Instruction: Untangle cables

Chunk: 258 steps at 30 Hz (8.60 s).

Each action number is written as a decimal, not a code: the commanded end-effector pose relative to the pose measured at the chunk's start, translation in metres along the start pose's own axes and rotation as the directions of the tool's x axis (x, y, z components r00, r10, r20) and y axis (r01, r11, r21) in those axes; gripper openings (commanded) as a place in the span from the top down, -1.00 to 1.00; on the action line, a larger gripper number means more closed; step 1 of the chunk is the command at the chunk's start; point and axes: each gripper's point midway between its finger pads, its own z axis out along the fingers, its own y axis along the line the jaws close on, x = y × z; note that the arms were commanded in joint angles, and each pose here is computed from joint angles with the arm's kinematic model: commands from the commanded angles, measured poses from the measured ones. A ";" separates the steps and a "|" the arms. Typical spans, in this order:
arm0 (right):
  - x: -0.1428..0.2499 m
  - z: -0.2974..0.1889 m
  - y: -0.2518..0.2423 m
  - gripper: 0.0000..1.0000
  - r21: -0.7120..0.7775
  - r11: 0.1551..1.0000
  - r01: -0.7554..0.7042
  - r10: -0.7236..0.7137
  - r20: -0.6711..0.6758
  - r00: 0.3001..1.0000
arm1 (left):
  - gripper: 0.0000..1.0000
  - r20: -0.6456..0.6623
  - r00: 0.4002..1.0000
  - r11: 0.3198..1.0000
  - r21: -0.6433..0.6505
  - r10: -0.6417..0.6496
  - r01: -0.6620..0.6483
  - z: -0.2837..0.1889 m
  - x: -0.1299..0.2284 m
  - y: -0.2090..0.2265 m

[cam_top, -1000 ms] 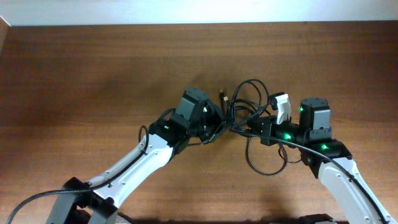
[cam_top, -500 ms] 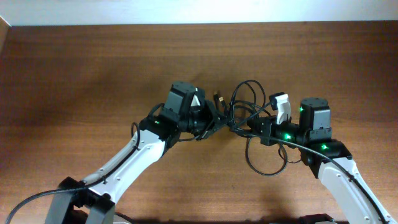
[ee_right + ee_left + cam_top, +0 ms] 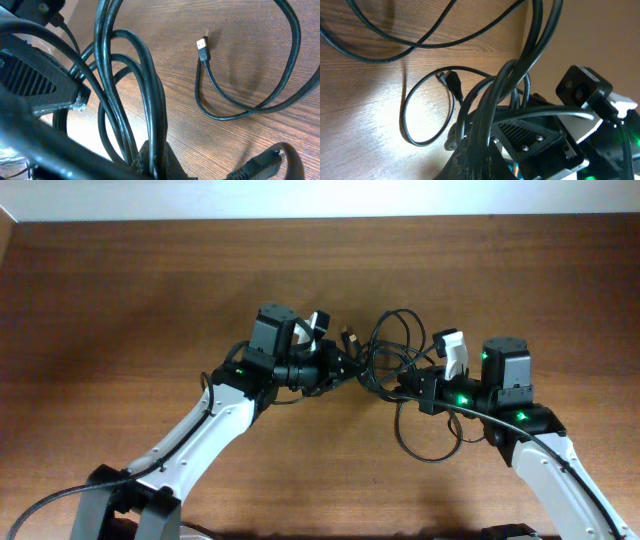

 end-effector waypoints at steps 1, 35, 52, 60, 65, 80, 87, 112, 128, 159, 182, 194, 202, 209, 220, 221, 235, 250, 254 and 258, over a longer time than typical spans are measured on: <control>-0.006 -0.001 -0.004 0.92 0.027 0.999 0.019 -0.019 0.011 1.000 | 1.00 -0.027 0.992 0.992 0.039 0.120 -0.119 -0.001 0.002 -0.007; -0.005 -0.001 -0.004 0.92 0.031 0.999 0.018 -0.018 0.010 1.000 | -0.98 -0.032 0.978 0.972 0.115 0.208 -0.203 -0.038 -0.014 0.006; -0.006 -0.001 -0.006 0.92 0.041 0.999 0.018 -0.018 0.013 1.000 | -0.67 -0.079 0.984 0.978 -0.119 0.160 -0.169 0.004 0.020 0.029; -0.006 -0.001 -0.006 0.92 0.041 0.999 0.018 -0.018 0.013 1.000 | -0.33 -0.042 0.993 0.973 -0.198 0.112 -0.119 0.015 0.025 0.033; -0.006 -0.001 -0.006 0.92 0.041 0.999 0.017 -0.018 0.013 1.000 | -0.21 0.055 0.998 0.962 -0.274 0.009 0.006 0.020 0.020 0.041; -0.006 -0.001 -0.006 0.92 0.041 0.999 0.014 -0.015 0.013 1.000 | 0.07 0.207 0.978 0.954 -0.293 0.003 0.059 0.036 0.015 0.029; -0.006 -0.001 -0.006 0.92 0.041 0.999 0.014 -0.015 0.013 1.000 | 0.16 0.253 0.967 0.944 -0.322 0.015 0.070 0.040 0.017 0.029; -0.006 -0.001 -0.006 0.92 0.042 0.999 0.014 -0.014 0.013 1.000 | 0.45 0.356 0.934 0.927 -0.354 0.012 0.123 0.043 0.018 0.031; -0.006 -0.001 -0.006 0.92 0.041 0.999 0.014 -0.014 0.013 1.000 | 0.44 0.366 0.930 0.933 -0.346 0.036 0.100 0.047 0.020 0.024; -0.006 -0.001 -0.006 0.92 0.041 0.999 0.014 -0.014 0.013 1.000 | 0.65 0.387 0.922 0.930 -0.340 0.003 0.140 0.065 0.021 0.033; -0.006 -0.001 -0.006 0.92 0.042 0.999 0.014 -0.015 0.013 1.000 | 1.00 0.264 0.954 0.881 -0.473 0.143 -0.001 0.039 0.024 0.052; -0.006 -0.001 -0.006 0.92 0.042 0.999 0.014 -0.015 0.013 1.000 | 1.00 0.316 0.948 0.810 -0.564 0.035 0.158 -0.011 0.008 0.089; -0.006 -0.001 -0.006 0.92 0.042 0.999 0.014 -0.015 0.013 1.000 | 1.00 0.185 0.959 0.782 -0.620 0.214 -0.055 -0.011 0.008 0.089; -0.006 -0.001 -0.006 0.92 0.042 0.999 0.014 -0.015 0.013 1.000 | 1.00 0.172 0.961 0.787 -0.613 0.215 -0.067 -0.010 0.010 0.088; -0.006 -0.001 -0.006 0.92 0.042 0.999 0.014 -0.015 0.013 1.000 | 1.00 0.016 0.923 0.730 -0.618 0.383 -0.292 -0.007 0.013 0.086; -0.006 -0.001 -0.006 0.92 0.042 0.999 0.014 -0.015 0.013 1.000 | 1.00 -0.001 0.915 0.718 -0.620 0.402 -0.317 -0.007 0.013 0.086; -0.006 -0.001 -0.006 0.92 0.042 0.999 0.014 -0.015 0.012 1.000 | 1.00 -0.196 0.828 0.230 -0.904 0.525 -0.360 -0.084 -0.008 0.140; -0.006 -0.001 -0.006 0.92 0.042 0.999 0.014 -0.015 0.013 1.000 | -0.98 -0.201 0.828 0.205 -0.913 0.523 -0.352 -0.088 -0.008 0.142; -0.006 -0.001 -0.006 0.92 0.042 0.999 0.014 -0.015 0.013 1.000 | -0.98 -0.202 0.832 0.228 -0.904 0.518 -0.361 -0.084 -0.006 0.141; -0.006 -0.001 -0.006 0.92 0.042 0.999 0.014 -0.015 0.013 1.000 | -0.98 -0.194 0.838 0.247 -0.900 0.511 -0.359 -0.082 -0.004 0.141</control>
